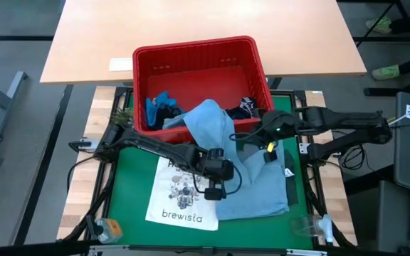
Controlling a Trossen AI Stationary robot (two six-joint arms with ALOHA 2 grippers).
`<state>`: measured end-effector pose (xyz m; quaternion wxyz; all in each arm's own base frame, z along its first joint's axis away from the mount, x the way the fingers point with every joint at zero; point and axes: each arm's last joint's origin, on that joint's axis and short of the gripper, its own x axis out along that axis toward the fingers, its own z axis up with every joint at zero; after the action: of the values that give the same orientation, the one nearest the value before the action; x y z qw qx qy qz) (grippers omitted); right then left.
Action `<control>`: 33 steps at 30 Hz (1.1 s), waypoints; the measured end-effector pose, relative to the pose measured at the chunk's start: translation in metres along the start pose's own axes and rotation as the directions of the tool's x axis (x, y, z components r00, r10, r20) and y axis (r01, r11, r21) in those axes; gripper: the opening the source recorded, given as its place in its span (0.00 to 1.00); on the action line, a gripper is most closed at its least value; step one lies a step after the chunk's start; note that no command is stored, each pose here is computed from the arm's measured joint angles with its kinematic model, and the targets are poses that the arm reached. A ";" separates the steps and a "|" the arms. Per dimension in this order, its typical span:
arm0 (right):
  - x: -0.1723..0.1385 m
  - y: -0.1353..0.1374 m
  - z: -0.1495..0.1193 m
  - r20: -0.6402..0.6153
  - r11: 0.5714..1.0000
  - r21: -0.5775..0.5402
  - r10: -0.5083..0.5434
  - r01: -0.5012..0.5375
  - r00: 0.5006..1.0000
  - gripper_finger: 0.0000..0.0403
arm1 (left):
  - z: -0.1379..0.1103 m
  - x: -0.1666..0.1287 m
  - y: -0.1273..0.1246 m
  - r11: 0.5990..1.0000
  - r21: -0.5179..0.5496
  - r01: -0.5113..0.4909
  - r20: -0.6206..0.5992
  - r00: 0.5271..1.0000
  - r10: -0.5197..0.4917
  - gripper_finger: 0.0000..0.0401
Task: Fold Laundry from Bin
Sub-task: Fold the light blue jeans
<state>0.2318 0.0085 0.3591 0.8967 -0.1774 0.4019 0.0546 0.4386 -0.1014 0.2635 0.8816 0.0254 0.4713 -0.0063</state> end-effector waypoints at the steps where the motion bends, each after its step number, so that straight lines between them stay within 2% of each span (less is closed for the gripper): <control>1: 0.005 0.000 0.001 -0.014 1.000 -0.001 0.006 -0.006 1.000 0.31 | -0.001 0.005 -0.001 1.000 0.009 -0.002 -0.008 1.000 0.002 0.03; 6: 0.017 0.001 0.002 -0.043 0.999 -0.003 0.033 -0.033 0.999 0.31 | -0.006 0.022 -0.009 1.000 0.013 -0.008 -0.040 0.999 0.008 0.08; 14: 0.009 0.001 0.001 -0.025 1.000 -0.002 0.027 -0.027 0.999 0.31 | 0.002 0.015 -0.008 1.000 0.010 -0.007 0.015 1.000 0.007 0.26; 27: -0.003 0.004 -0.009 -0.076 0.999 -0.005 0.044 -0.045 0.996 0.31 | 0.041 -0.064 0.010 1.000 0.007 -0.029 0.051 0.998 0.028 0.29; 33: -0.009 0.005 -0.015 -0.118 0.999 -0.015 0.038 -0.040 0.992 0.31 | 0.057 -0.086 0.046 0.995 -0.075 -0.063 0.133 0.988 0.073 0.29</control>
<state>0.2136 0.0076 0.3554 0.8686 -0.1802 0.4569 0.0652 0.4403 -0.0599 0.3683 0.9117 0.0098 0.4090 0.0386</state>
